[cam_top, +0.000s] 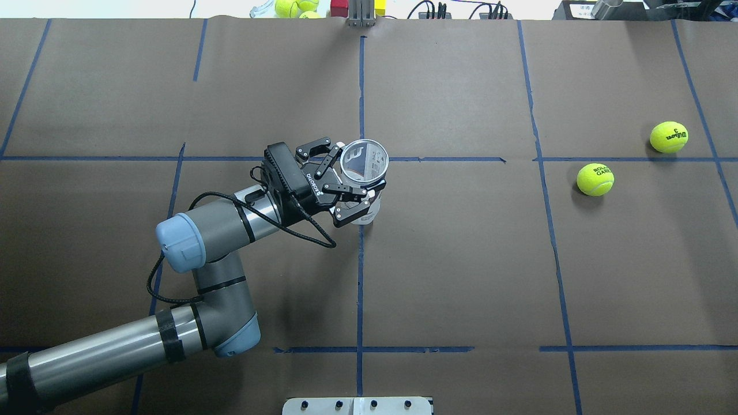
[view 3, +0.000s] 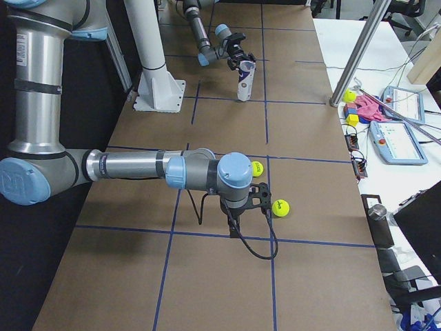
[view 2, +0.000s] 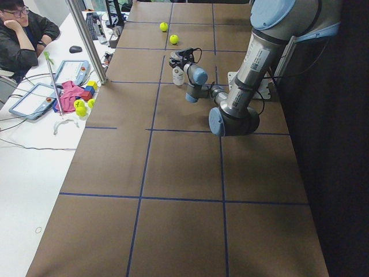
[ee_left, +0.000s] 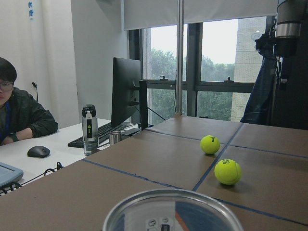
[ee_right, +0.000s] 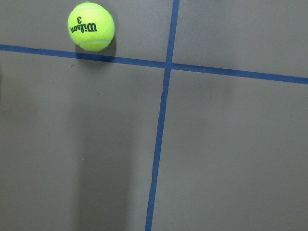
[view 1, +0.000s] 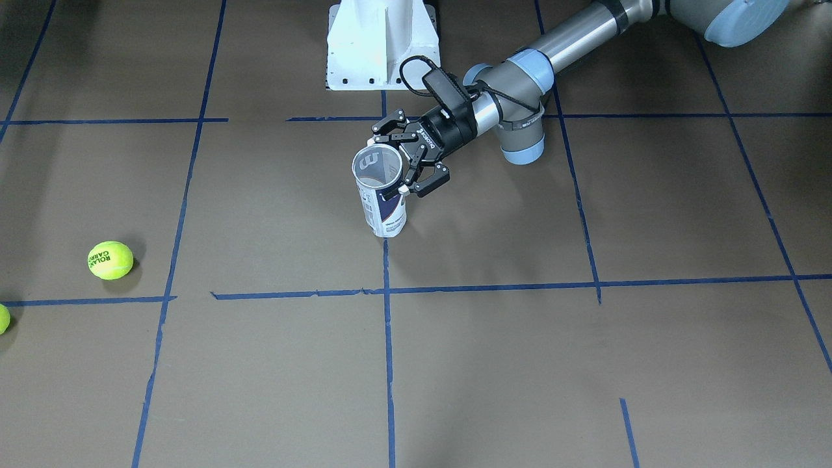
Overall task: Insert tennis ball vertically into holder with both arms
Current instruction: 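Hold the upright tube steady with the left gripper, open end up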
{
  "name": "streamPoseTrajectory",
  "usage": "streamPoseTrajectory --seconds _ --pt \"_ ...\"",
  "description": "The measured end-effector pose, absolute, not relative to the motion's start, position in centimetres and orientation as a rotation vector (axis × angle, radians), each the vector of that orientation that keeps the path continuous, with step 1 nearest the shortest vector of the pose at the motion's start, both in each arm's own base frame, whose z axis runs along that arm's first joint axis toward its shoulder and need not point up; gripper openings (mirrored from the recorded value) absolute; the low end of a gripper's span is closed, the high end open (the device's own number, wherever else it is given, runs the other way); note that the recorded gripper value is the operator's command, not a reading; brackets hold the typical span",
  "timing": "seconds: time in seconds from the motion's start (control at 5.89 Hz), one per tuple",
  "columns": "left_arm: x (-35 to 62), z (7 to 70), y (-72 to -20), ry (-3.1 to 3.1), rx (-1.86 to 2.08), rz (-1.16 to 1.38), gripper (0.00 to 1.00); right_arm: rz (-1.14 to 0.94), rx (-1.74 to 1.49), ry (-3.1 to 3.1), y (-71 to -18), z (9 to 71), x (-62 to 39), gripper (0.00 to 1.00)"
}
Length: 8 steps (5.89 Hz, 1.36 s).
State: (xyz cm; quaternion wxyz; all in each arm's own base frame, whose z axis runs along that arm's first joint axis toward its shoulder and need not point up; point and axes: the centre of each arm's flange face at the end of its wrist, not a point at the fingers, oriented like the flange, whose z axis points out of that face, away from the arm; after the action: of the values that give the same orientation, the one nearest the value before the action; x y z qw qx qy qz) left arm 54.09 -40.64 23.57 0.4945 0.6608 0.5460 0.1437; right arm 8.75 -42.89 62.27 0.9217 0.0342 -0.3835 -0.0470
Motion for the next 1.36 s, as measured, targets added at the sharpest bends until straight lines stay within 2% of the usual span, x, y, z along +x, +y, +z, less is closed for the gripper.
streamPoseTrajectory --seconds 0.68,1.36 --pt "54.7 24.0 -40.0 1.331 1.592 0.353 0.81 -0.101 0.081 -0.784 -43.0 61.7 8.8 1.0" --pt "54.7 24.2 -40.0 1.326 1.59 0.354 0.9 -0.103 0.091 -0.786 -43.0 61.2 8.8 1.0"
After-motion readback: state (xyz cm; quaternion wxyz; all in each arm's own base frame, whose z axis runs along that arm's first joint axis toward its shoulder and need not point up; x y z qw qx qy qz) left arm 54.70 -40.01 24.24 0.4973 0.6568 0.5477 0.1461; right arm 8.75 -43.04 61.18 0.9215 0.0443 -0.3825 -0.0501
